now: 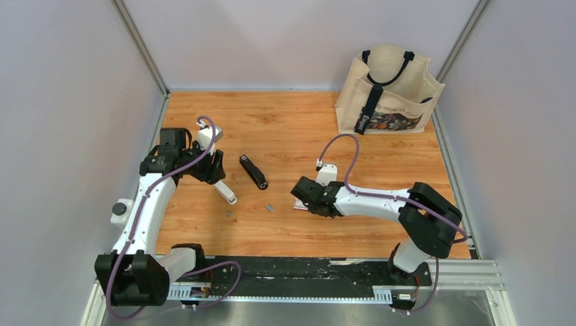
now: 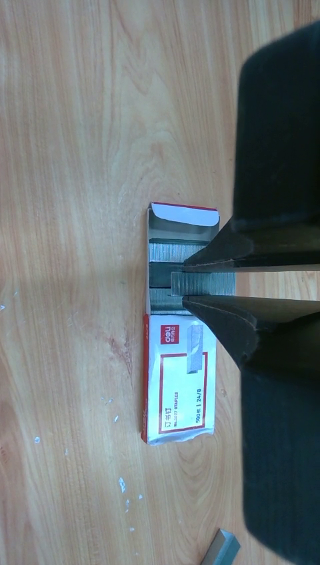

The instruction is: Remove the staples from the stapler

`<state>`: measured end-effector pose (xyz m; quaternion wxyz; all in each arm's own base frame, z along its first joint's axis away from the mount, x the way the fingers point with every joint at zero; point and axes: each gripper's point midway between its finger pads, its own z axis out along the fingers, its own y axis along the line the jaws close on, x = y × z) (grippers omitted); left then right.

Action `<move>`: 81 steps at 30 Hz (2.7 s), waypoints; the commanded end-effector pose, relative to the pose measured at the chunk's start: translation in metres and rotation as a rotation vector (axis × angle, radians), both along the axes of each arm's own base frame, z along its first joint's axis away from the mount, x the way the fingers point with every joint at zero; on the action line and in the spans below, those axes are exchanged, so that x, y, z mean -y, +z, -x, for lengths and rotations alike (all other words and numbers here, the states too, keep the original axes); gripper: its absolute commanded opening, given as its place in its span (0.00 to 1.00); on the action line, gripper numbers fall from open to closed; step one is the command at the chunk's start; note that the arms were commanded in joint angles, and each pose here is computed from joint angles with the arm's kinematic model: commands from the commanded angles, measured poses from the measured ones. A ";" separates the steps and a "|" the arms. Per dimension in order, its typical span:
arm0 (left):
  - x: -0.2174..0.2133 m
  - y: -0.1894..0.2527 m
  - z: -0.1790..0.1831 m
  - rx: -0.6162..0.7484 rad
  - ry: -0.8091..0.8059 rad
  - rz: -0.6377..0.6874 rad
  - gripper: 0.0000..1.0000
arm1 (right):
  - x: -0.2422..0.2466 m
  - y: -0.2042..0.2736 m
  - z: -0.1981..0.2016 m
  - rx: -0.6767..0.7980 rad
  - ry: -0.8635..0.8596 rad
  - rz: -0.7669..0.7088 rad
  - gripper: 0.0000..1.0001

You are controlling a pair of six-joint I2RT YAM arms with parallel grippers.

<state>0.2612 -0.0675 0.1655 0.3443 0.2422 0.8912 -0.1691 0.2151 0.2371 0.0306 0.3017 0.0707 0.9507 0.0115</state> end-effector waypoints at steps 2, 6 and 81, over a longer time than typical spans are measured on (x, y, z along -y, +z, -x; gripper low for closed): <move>0.002 0.006 -0.001 0.040 -0.015 0.000 0.58 | -0.008 0.004 -0.010 0.026 -0.012 -0.012 0.14; 0.002 0.004 -0.001 0.036 -0.015 0.001 0.58 | -0.009 0.005 -0.012 0.032 -0.010 -0.019 0.14; 0.001 -0.013 0.007 0.020 -0.027 -0.012 0.59 | -0.020 0.009 -0.019 0.058 0.027 -0.065 0.29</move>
